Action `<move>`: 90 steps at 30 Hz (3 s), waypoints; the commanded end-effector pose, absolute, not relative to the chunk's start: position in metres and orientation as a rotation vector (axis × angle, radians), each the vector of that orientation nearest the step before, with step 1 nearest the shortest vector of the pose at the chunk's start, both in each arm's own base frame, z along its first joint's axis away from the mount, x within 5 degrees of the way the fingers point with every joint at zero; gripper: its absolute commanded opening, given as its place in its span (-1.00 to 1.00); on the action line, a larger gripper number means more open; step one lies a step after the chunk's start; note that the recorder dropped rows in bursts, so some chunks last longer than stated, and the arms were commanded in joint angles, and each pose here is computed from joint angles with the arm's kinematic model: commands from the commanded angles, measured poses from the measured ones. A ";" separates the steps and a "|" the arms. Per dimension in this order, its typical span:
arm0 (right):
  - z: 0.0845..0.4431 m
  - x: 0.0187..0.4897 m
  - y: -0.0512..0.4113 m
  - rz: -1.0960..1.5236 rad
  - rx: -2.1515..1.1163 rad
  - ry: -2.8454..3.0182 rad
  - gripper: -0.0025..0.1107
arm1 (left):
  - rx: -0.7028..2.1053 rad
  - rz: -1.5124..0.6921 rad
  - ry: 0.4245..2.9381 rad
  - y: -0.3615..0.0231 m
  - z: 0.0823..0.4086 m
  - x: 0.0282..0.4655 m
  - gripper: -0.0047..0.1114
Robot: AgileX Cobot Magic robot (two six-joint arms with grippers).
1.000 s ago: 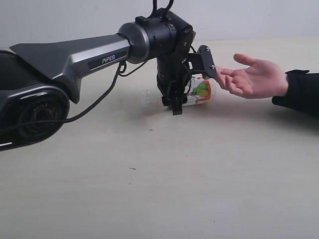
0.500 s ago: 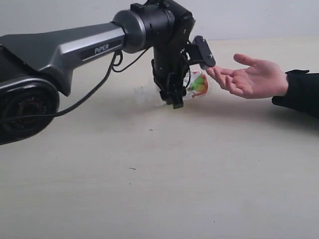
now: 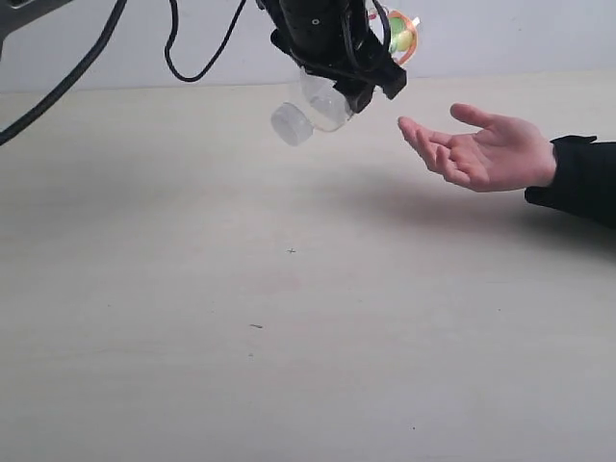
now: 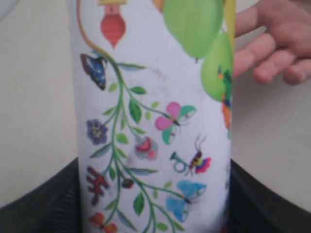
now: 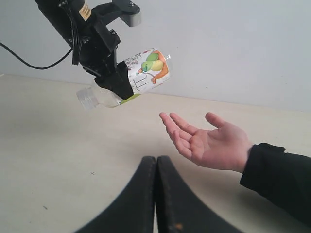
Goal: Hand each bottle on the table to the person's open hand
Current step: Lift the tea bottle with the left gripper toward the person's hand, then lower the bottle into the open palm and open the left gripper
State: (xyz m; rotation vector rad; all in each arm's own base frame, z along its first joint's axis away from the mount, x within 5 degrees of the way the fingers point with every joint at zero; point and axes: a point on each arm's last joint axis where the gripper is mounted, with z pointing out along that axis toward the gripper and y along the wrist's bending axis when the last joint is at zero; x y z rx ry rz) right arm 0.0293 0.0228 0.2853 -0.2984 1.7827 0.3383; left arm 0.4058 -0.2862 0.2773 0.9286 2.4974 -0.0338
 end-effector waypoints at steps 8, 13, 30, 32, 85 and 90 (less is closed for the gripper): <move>0.286 0.029 0.022 0.326 -0.295 1.767 -0.96 | 0.521 -0.328 2.475 -0.325 0.320 0.374 -0.92; 0.286 0.029 0.022 0.326 -0.295 1.767 -0.96 | 0.269 -0.399 2.561 -0.328 0.309 0.377 -0.92; 0.286 0.029 0.022 0.326 -0.295 1.767 -0.96 | 0.106 -0.562 2.576 -0.365 0.281 0.369 -0.92; 0.286 0.029 0.022 0.326 -0.295 1.767 -0.96 | 0.097 -0.637 2.556 -0.374 0.274 0.371 -0.92; 0.286 0.029 0.022 0.326 -0.295 1.767 -0.96 | 0.052 -0.788 2.616 -0.393 0.184 0.397 0.51; 0.286 0.029 0.022 0.326 -0.295 1.767 -0.96 | 0.056 -0.788 2.618 -0.393 0.185 0.397 0.51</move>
